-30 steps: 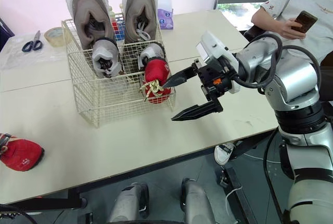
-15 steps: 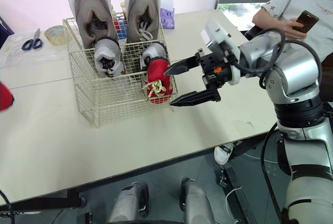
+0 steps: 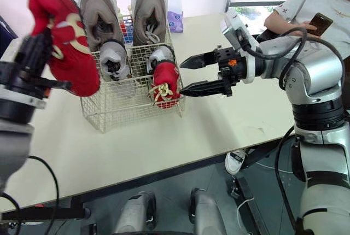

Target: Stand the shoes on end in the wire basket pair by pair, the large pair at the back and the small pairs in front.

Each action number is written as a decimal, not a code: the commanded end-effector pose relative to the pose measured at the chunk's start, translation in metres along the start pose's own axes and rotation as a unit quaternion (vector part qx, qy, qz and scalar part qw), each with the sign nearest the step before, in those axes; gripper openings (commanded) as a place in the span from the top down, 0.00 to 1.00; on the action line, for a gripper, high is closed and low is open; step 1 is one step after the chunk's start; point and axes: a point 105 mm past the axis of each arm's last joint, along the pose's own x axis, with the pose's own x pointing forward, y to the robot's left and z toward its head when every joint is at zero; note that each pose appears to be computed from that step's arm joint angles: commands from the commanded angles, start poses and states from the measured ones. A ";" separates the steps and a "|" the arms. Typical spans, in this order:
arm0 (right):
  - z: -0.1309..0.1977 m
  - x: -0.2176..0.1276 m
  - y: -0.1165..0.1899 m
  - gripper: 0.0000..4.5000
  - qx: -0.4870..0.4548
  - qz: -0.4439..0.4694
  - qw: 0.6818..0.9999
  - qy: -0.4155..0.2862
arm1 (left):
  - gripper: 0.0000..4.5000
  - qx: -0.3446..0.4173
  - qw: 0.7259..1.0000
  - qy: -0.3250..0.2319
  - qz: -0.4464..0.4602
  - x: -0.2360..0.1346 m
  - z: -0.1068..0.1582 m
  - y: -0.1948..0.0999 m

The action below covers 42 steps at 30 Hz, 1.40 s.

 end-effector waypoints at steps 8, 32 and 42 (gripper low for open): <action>0.016 -0.004 0.006 0.00 -0.011 -0.029 0.999 -0.016 | 0.99 0.082 0.995 -0.035 0.039 0.003 -0.038 0.002; -0.004 -0.004 -0.001 0.00 0.006 -0.043 0.999 -0.032 | 0.42 -0.018 0.997 0.044 0.060 -0.038 -0.064 0.006; -0.014 -0.001 -0.004 0.00 0.015 -0.042 0.998 -0.036 | 0.42 -0.126 0.985 0.118 -0.010 -0.068 -0.049 0.003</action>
